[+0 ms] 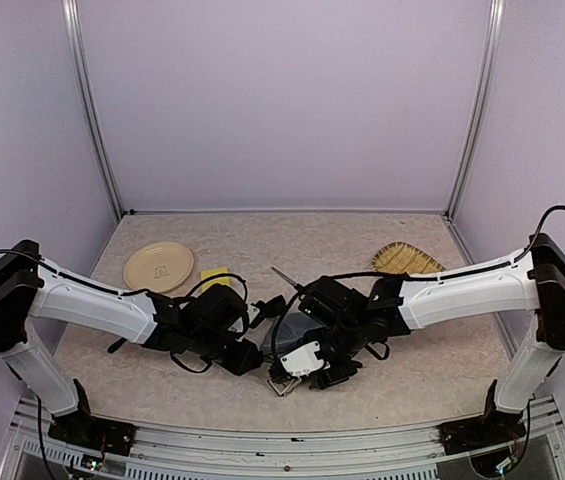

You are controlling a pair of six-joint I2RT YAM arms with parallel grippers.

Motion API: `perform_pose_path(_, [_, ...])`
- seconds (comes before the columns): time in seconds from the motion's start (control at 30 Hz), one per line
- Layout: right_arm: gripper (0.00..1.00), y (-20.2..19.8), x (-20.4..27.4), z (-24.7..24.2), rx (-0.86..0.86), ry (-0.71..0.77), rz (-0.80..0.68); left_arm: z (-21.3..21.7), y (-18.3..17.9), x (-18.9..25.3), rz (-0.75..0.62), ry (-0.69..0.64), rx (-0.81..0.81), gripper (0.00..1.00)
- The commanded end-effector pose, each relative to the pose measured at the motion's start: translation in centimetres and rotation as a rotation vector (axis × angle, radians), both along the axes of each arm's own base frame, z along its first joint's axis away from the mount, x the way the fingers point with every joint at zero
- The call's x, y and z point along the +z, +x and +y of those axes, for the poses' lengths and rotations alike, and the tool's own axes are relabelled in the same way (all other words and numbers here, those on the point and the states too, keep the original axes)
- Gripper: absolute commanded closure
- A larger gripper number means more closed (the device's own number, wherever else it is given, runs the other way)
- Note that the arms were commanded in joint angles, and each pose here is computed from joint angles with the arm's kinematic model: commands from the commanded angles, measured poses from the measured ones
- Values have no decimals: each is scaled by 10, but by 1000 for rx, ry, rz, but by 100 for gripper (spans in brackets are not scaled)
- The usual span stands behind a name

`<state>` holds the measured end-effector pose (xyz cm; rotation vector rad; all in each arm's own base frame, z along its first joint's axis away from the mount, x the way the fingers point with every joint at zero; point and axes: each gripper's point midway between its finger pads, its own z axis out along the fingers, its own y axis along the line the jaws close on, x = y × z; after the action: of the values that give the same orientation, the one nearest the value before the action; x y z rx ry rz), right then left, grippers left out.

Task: Sort the hair-cutting tools
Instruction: Pick up the electric hair clipper from the kit bag.

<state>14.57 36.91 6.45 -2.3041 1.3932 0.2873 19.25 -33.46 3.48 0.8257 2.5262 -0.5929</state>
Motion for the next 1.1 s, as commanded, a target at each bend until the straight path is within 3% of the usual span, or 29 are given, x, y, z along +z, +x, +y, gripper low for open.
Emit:
perform_pose_path(0.0, [41,2,-8,11,20,2,-30,-5,2,9,-7,-66,-20,84])
perform_pose_path(0.27, [42,10,-22,18,17,-24,-99,1,1,8,7,-91,-15,90])
perform_pose_path(0.47, [52,15,-30,17,10,-49,-151,1,-1,6,18,-105,-23,92])
perform_pose_path(0.7, [50,21,-32,16,-11,-48,-187,0,-4,4,28,-115,-34,96])
perform_pose_path(0.83, [67,21,-26,17,-18,-33,-183,-1,-4,3,32,-118,-37,96])
perform_pose_path(0.9, [69,21,-24,18,-21,-28,-190,-1,-4,4,31,-120,-38,97])
perform_pose_path(0.97, [67,22,-24,16,-24,-30,-196,-1,-4,4,32,-123,-36,97])
perform_pose_path(1.07, [55,23,-27,15,-31,-37,-198,-1,-5,3,38,-124,-39,97])
